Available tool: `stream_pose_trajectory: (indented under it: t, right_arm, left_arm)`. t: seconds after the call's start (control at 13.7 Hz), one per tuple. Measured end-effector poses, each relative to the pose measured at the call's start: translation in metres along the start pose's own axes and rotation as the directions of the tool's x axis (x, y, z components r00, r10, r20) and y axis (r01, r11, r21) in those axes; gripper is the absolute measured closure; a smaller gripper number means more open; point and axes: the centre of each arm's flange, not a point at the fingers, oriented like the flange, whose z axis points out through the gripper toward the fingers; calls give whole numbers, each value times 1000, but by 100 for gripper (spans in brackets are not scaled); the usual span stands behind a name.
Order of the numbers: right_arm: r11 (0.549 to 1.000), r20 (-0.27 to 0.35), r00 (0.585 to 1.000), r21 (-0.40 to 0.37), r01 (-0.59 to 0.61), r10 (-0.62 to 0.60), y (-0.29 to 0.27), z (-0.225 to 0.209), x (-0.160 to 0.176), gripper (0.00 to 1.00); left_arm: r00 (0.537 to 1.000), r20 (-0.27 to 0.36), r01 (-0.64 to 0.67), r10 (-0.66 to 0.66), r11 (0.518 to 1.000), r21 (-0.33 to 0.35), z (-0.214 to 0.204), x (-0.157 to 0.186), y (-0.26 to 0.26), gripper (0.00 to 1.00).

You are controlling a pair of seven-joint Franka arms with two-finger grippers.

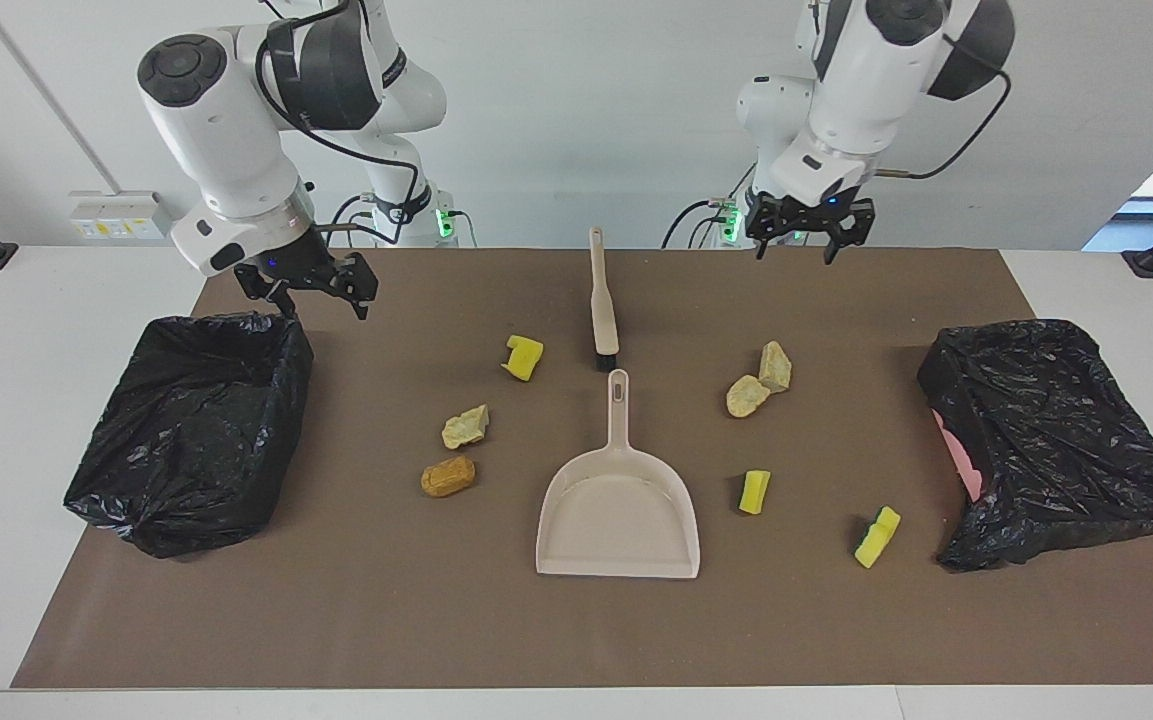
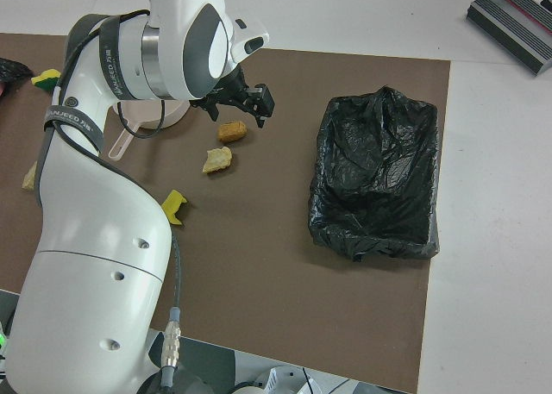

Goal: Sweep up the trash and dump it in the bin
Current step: 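Grasp the dustpan handle with the right gripper while the left gripper reaches the brush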

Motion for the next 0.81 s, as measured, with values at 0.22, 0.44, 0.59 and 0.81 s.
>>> stream_pose_trajectory:
  t: [0.22, 0.44, 0.59, 0.81]
  right_arm:
    - [999, -8, 999, -2, -50, 50, -48, 8, 21, 0]
    - [994, -10, 994, 30, -105, 105, -106, 24, 39, 0]
    - [994, -24, 995, 46, -98, 99, -149, 43, 44, 0]
    - [991, -37, 992, 61, -119, 122, -200, 66, 50, 0]
  left_arm:
    - [1000, -5, 0, 0, 1000, 13, 47, -37, 58, 0]
    - [1000, -22, -14, 14, 1000, 16, 83, -73, 109, 0]
    - [999, -42, -20, 20, 1000, 9, 112, -97, 145, 0]
    - [998, -35, -42, 42, 999, 18, 165, -130, 196, 0]
